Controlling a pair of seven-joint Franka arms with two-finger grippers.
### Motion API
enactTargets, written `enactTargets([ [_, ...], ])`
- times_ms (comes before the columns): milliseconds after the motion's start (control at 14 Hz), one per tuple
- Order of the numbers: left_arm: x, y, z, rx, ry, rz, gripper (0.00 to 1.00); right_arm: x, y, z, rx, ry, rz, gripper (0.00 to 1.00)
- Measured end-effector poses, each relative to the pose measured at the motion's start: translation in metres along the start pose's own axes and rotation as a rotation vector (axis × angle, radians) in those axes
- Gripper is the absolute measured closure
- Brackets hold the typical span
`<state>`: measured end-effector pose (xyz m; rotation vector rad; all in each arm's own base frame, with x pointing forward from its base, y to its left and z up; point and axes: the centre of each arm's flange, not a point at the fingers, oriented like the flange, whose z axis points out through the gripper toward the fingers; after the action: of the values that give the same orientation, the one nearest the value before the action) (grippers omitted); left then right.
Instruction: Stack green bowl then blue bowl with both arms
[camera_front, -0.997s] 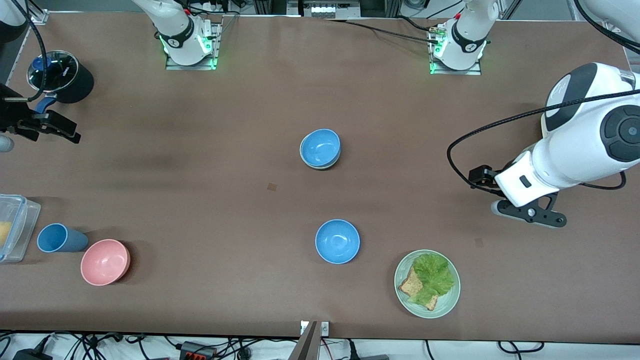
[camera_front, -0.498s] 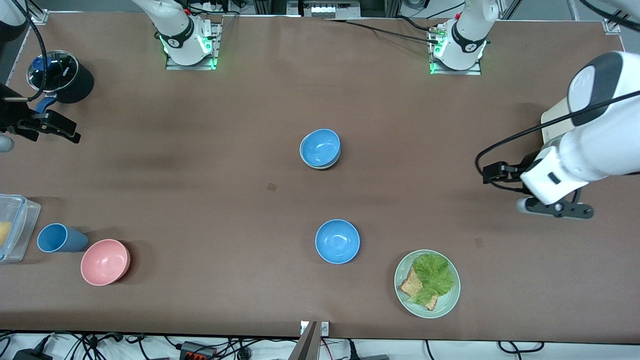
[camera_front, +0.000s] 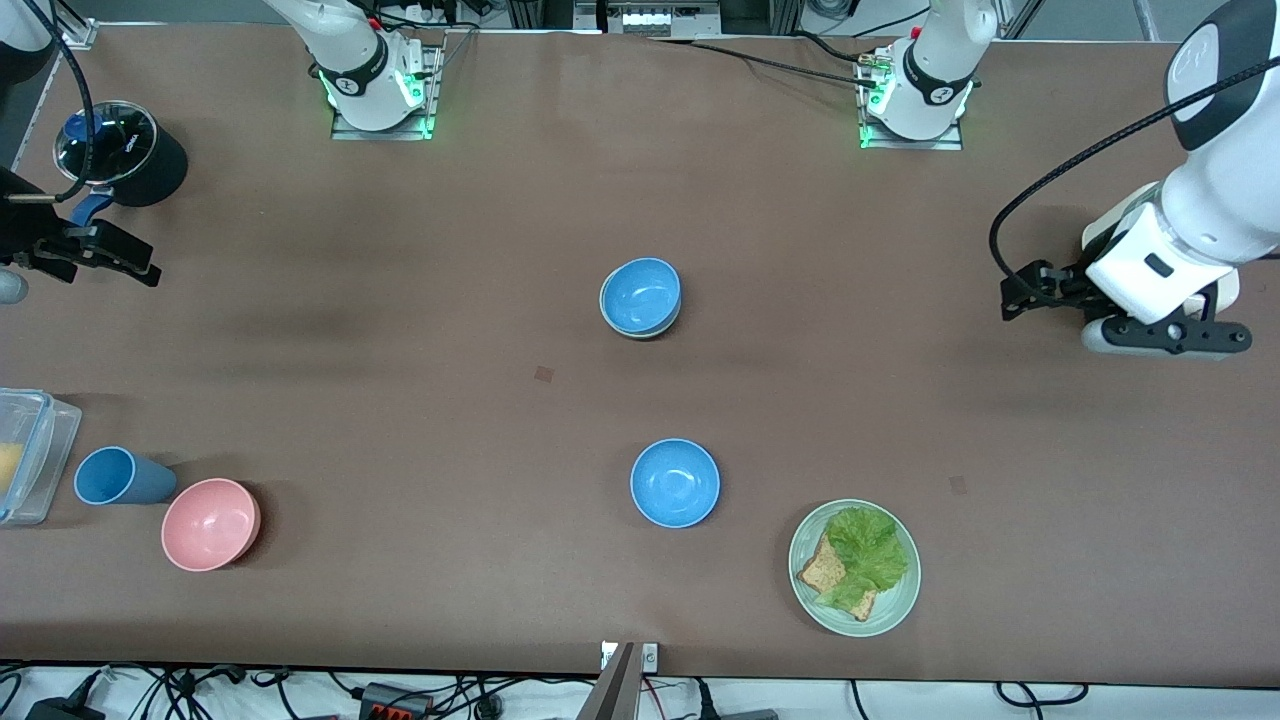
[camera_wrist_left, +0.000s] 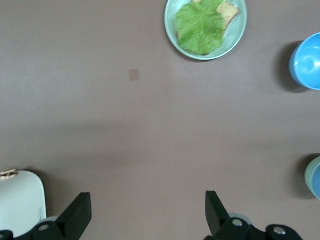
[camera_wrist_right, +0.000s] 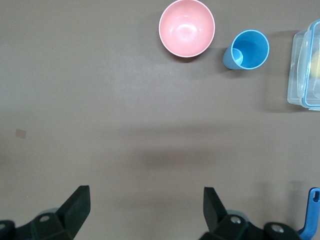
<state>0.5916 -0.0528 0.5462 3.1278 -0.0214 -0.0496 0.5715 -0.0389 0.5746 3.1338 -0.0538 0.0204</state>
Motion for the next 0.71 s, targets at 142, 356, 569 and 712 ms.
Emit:
enactTargets([
  [142, -0.003, -0.017, 0.003, 0.007, -0.005, -0.029, 0.0, 0.0, 0.0, 0.0, 0.0, 0.0, 0.0, 0.0],
  [356, -0.007, -0.025, -0.001, 0.01, -0.012, -0.036, 0.0, 0.0, 0.0, 0.0, 0.0, 0.001, 0.0, 0.0],
  [569, -0.011, -0.024, -0.003, 0.011, -0.03, -0.034, 0.0, 0.0, 0.0, 0.0, 0.0, 0.001, 0.0, 0.0],
  [712, -0.01, -0.024, -0.006, 0.01, -0.023, -0.035, 0.0, 0.0, 0.0, 0.0, 0.0, 0.001, 0.0, 0.0],
])
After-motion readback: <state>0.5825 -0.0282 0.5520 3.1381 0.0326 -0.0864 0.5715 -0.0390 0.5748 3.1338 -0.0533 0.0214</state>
